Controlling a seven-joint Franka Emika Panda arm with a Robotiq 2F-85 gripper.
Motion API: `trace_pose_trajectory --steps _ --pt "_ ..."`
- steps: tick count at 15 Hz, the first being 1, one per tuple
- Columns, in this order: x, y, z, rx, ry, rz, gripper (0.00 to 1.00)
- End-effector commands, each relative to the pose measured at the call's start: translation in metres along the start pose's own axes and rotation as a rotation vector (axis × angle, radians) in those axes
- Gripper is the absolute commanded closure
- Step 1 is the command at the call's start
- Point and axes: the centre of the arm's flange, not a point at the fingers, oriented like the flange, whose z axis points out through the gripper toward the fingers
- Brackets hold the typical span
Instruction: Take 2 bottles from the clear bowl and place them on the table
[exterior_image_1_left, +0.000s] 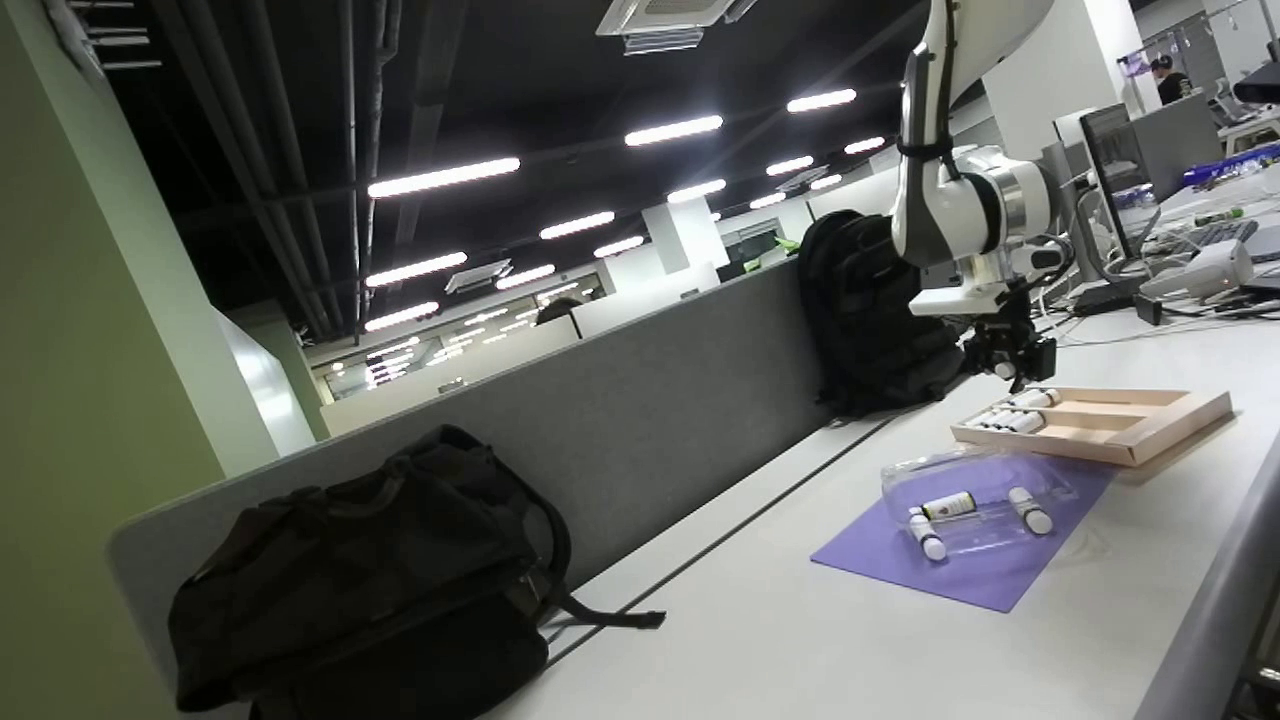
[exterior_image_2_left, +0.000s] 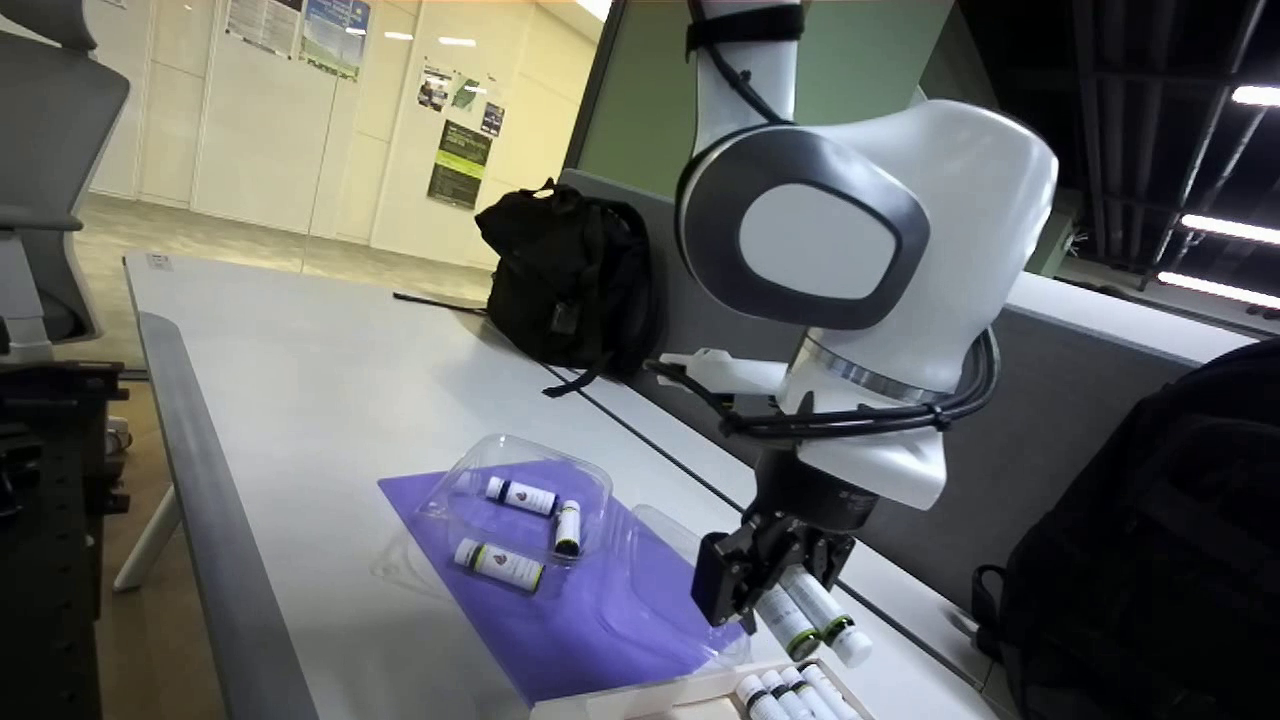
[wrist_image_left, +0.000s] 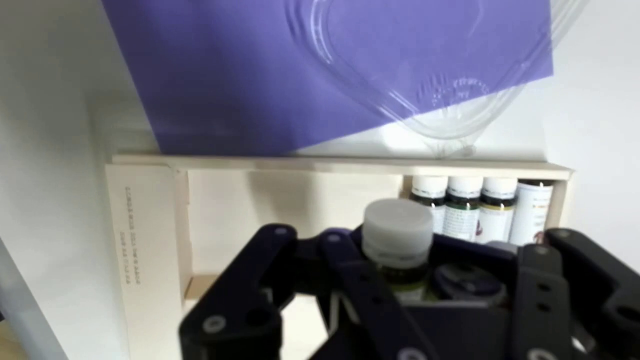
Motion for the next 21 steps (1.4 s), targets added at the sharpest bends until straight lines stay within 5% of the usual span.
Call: trace_pose_trajectory --steps 1,9,11,21 --pt "0.03 -0.042 -0.014 0.037 -0.009 0.015 1.0" --pt "0.063 -0.144 -0.047 -0.023 -0.043 0.112 1.0" --pt "0.065 -0.12 -0.05 -0.076 -0.064 0.124 1.0" --pt "0.064 -0.112 -0.043 -0.062 -0.062 0.095 1.0"
